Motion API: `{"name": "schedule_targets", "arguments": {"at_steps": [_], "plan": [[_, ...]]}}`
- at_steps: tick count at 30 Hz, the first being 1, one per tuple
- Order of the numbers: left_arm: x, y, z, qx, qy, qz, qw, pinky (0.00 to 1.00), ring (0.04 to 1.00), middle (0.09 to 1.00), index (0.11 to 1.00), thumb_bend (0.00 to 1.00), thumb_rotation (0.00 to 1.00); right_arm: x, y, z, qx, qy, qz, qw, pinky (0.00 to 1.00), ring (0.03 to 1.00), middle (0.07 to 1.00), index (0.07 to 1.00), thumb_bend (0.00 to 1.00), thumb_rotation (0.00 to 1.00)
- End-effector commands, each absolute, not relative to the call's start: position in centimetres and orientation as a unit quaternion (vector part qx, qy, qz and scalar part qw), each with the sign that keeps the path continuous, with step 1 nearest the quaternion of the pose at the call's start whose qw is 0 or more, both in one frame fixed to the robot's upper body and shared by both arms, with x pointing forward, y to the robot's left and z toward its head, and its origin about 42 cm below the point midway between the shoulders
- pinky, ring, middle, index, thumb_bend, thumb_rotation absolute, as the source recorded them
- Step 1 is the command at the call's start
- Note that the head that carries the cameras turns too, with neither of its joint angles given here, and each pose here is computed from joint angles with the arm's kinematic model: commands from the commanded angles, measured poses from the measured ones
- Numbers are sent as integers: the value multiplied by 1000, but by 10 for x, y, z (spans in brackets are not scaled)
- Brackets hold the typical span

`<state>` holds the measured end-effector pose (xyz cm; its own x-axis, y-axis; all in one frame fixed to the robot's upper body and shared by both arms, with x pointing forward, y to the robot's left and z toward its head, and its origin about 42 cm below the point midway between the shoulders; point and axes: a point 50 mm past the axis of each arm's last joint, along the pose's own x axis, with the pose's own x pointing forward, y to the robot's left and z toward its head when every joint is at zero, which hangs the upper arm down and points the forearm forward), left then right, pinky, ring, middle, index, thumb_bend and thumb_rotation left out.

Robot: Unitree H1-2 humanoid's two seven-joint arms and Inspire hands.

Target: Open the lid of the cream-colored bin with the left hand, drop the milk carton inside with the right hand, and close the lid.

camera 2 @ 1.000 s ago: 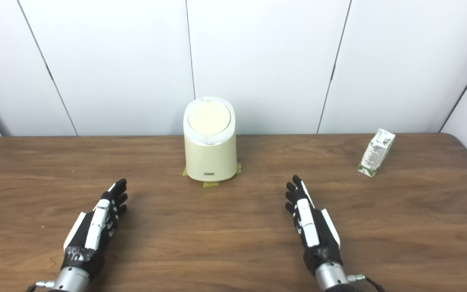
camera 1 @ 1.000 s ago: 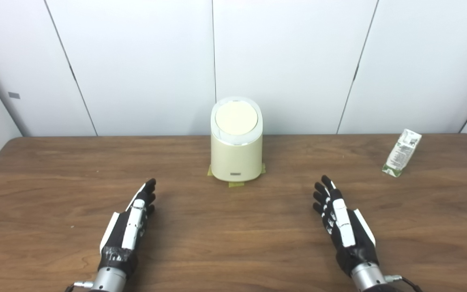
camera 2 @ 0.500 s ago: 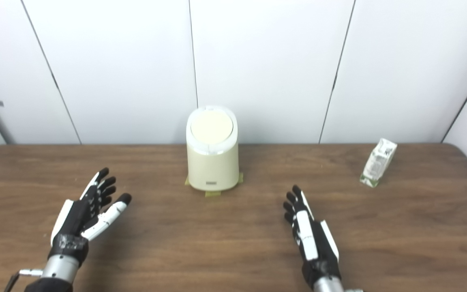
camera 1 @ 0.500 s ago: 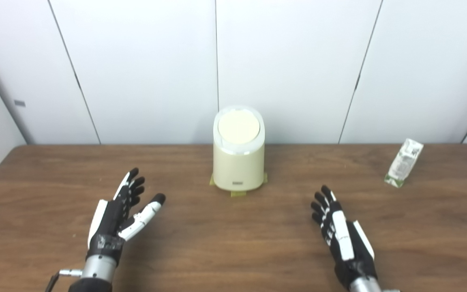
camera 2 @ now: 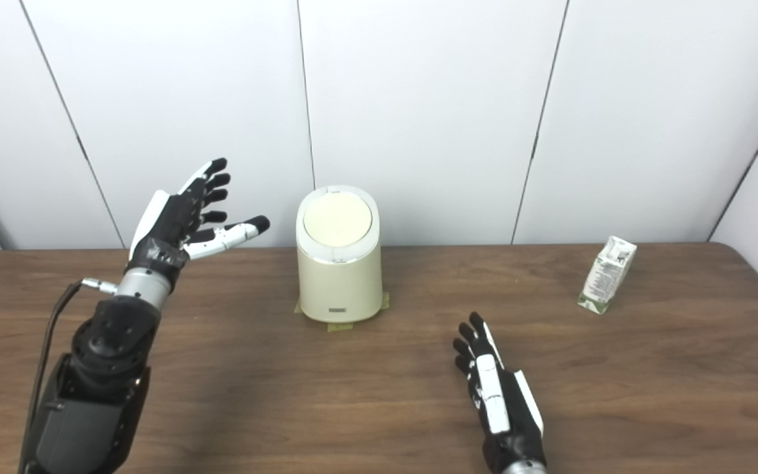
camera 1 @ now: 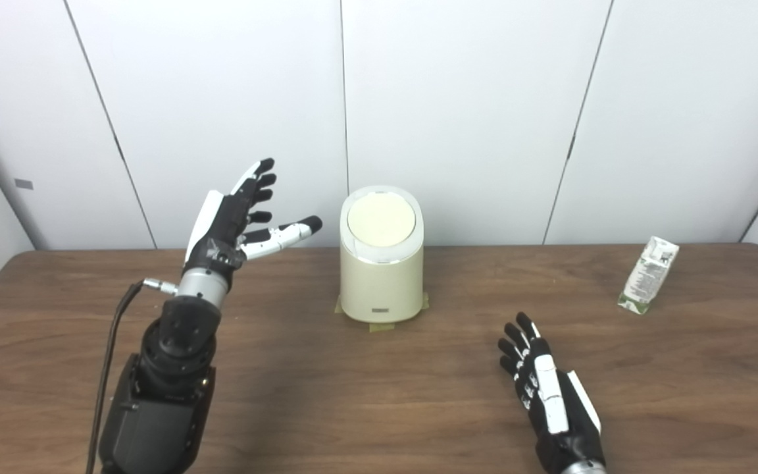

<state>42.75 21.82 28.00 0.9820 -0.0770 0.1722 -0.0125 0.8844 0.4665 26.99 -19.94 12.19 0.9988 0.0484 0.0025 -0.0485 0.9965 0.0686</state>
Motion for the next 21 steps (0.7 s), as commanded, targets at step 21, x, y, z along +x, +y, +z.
{"name": "schedule_targets", "arguments": {"at_steps": [21], "plan": [[519, 133, 356, 425, -141, -54, 892, 711, 858, 894, 924, 890, 165, 280, -194, 139, 43, -47, 13, 998, 965, 954, 968, 1000, 627, 1000]]}}
